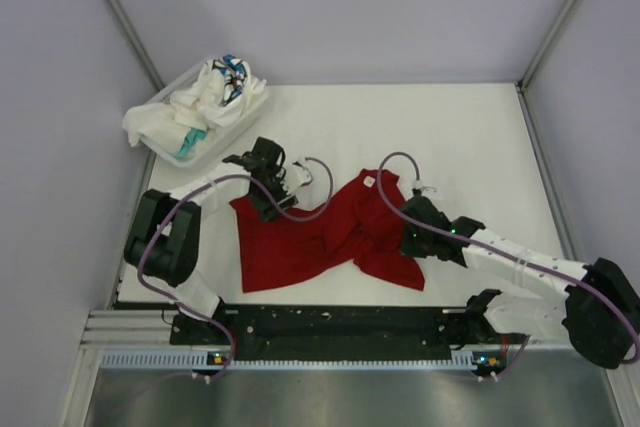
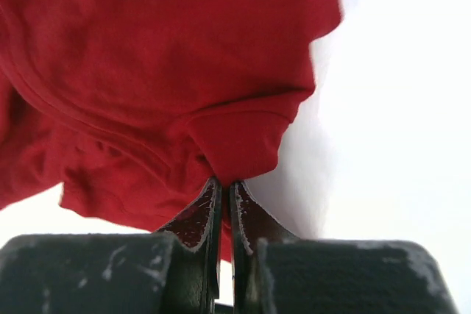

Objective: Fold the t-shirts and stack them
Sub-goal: Flatten out the tshirt

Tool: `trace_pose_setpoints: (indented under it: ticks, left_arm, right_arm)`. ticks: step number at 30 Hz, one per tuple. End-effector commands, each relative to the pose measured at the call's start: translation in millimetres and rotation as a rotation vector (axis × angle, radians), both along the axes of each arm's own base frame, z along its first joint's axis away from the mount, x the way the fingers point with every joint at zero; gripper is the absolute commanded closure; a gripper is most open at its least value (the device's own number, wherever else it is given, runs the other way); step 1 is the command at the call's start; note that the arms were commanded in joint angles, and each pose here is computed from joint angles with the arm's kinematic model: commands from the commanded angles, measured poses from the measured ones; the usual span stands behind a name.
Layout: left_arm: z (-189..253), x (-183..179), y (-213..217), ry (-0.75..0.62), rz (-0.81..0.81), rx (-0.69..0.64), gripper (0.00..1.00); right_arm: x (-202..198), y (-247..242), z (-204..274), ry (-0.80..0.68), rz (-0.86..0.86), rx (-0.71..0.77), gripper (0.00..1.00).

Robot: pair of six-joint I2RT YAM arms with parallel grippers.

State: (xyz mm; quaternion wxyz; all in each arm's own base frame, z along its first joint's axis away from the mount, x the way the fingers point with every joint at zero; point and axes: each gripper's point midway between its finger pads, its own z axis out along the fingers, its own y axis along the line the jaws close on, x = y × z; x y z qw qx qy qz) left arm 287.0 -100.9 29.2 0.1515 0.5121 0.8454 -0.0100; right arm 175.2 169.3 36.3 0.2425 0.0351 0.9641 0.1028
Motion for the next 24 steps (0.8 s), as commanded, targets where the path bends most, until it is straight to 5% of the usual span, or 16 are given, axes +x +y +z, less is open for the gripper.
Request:
trace_pose_setpoints:
  ticks: [1, 6, 11, 17, 24]
  left_arm:
    - [39, 84, -16, -0.171, 0.113, -0.093, 0.27]
    - [71, 76, -15, -0.074, 0.11, -0.237, 0.23]
    - [68, 25, 16, 0.049, 0.099, -0.226, 0.21]
    - [44, -51, 19, 0.203, -0.094, -0.237, 0.34]
    - [11, -57, 28, 0.301, -0.064, -0.184, 0.39]
  right_arm:
    - [39, -10, 21, -0.131, -0.059, 0.082, 1.0]
    - [47, -18, 24, -0.137, -0.059, 0.072, 1.0]
    - [48, -12, 24, -0.13, -0.036, 0.081, 1.0]
    - [50, -10, 20, -0.121, -0.029, 0.08, 1.0]
    - [51, -8, 20, -0.121, -0.021, 0.084, 1.0]
